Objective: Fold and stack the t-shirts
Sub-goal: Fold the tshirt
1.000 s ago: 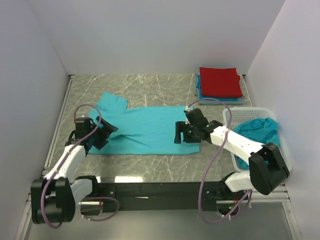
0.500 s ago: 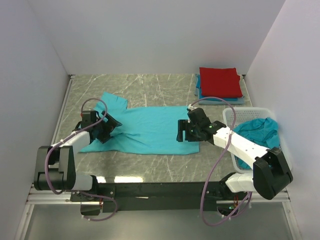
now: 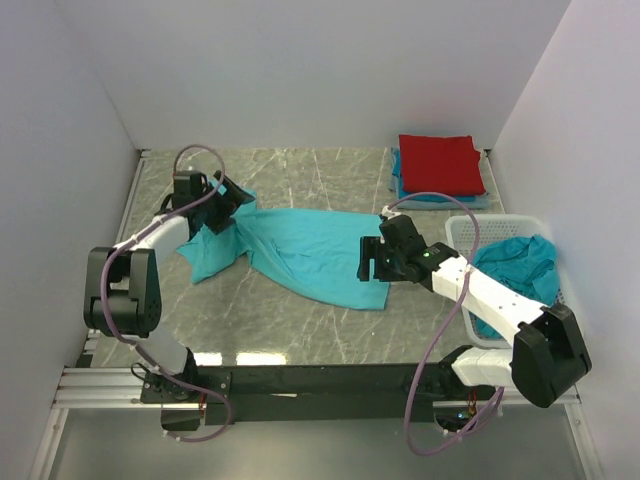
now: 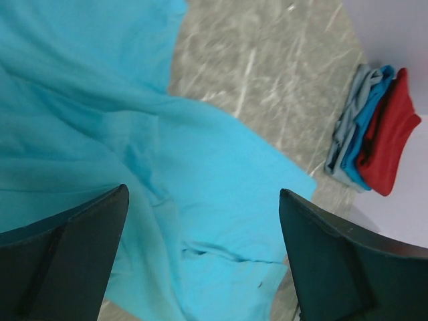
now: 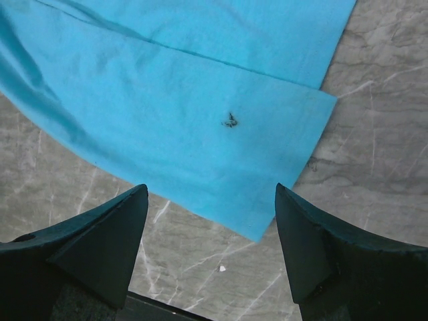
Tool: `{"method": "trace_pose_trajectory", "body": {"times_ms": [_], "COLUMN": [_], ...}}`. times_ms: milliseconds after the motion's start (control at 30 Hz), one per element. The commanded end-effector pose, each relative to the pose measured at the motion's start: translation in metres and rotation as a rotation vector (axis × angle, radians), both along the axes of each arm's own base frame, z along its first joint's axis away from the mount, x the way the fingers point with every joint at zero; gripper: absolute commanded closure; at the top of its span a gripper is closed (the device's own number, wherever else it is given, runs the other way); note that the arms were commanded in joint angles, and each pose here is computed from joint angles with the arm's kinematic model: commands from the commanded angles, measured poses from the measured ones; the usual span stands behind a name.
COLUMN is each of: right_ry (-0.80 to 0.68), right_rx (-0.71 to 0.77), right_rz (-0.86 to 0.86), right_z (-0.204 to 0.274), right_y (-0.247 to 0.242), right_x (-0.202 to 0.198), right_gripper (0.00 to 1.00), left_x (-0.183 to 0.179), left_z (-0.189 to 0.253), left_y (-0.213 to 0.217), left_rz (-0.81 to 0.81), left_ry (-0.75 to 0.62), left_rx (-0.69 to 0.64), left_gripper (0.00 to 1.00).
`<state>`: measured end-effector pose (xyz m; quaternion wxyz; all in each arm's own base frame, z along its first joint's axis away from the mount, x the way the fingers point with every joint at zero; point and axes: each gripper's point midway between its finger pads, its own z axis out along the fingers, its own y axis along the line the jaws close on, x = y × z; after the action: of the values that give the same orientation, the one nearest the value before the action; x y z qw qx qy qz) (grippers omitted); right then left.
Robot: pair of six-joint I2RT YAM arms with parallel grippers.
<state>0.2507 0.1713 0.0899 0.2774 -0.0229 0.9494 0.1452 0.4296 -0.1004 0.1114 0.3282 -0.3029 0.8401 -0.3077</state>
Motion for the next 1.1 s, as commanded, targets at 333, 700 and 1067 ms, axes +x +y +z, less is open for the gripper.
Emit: {"method": "trace_pose_trajectory", "body": {"times_ms": [333,700,1067], "right_ry": [-0.045,0.067,0.205], "right_rx": [0.033,0.077,0.024], "right_rz": [-0.022,0.042,-0.001], "right_z": [0.016,-0.028,-0.077], "right_y": [0.005,0.035,0.013], "right_x": [0.014,0.013,-0.024], "right_gripper": [0.17,0.17,0.17], "left_x": [-0.045,-0.089,-0.135], "left_z": [-0.009,-0.065,-0.097], "left_y": [0.013,0.073,0.134], "left_rz": [-0.004,0.16,0.407], "left_ry": [0.083,0.183,0.308], "left_rx": [0.123,0.129,0.168], "left_gripper": [0.01,0.01,0.01]}}
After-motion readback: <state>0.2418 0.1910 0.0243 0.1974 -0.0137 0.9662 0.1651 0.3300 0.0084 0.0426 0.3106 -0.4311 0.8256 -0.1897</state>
